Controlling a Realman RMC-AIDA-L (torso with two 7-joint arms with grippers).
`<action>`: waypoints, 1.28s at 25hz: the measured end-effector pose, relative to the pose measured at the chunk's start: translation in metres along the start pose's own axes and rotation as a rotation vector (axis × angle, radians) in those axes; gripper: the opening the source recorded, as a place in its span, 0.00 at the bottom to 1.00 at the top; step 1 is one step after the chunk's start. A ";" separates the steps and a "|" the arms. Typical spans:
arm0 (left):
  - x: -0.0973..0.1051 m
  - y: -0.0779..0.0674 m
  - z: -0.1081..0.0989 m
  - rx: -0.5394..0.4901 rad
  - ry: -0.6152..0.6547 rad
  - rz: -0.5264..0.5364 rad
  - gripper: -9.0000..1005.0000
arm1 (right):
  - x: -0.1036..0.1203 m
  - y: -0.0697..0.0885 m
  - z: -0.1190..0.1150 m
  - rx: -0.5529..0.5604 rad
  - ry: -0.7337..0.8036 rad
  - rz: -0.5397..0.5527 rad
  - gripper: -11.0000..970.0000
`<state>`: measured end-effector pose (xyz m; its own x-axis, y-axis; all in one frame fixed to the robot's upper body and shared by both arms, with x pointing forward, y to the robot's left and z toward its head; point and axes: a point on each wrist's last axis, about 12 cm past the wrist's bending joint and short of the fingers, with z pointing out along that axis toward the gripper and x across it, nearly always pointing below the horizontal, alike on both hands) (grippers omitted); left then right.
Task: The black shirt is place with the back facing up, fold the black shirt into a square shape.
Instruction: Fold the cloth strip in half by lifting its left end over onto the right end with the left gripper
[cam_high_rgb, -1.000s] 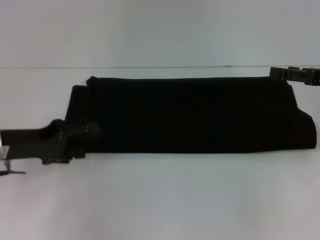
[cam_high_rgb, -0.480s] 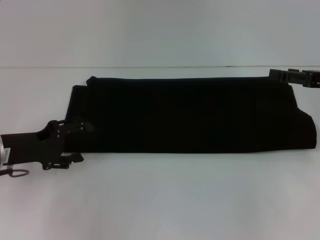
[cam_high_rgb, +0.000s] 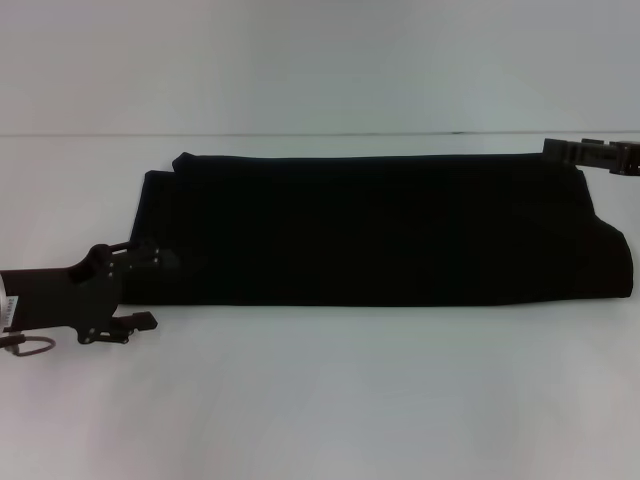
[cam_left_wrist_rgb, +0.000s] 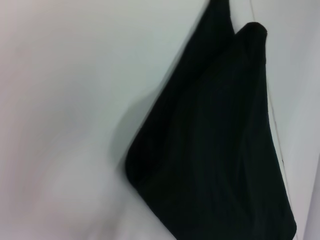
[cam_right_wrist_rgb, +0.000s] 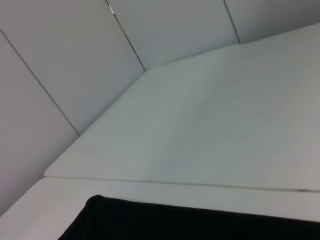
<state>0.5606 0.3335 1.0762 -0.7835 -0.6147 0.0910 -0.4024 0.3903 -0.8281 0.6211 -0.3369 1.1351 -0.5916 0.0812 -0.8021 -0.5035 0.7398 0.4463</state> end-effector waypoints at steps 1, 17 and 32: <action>0.000 0.000 0.000 0.000 -0.001 -0.010 0.93 | -0.001 0.000 0.000 0.000 -0.001 -0.002 0.97; -0.009 0.007 0.001 -0.045 -0.086 -0.038 0.92 | -0.001 -0.002 0.000 0.016 -0.009 0.003 0.97; -0.013 0.009 0.000 -0.060 -0.127 -0.034 0.90 | 0.002 -0.003 0.000 0.023 -0.005 0.011 0.97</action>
<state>0.5675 0.3452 1.0677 -0.7043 -0.7085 0.0451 -0.4588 0.4057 -0.7905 0.6214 -0.3394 1.1321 -0.5939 0.0930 -0.7992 -0.4820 0.7542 0.4459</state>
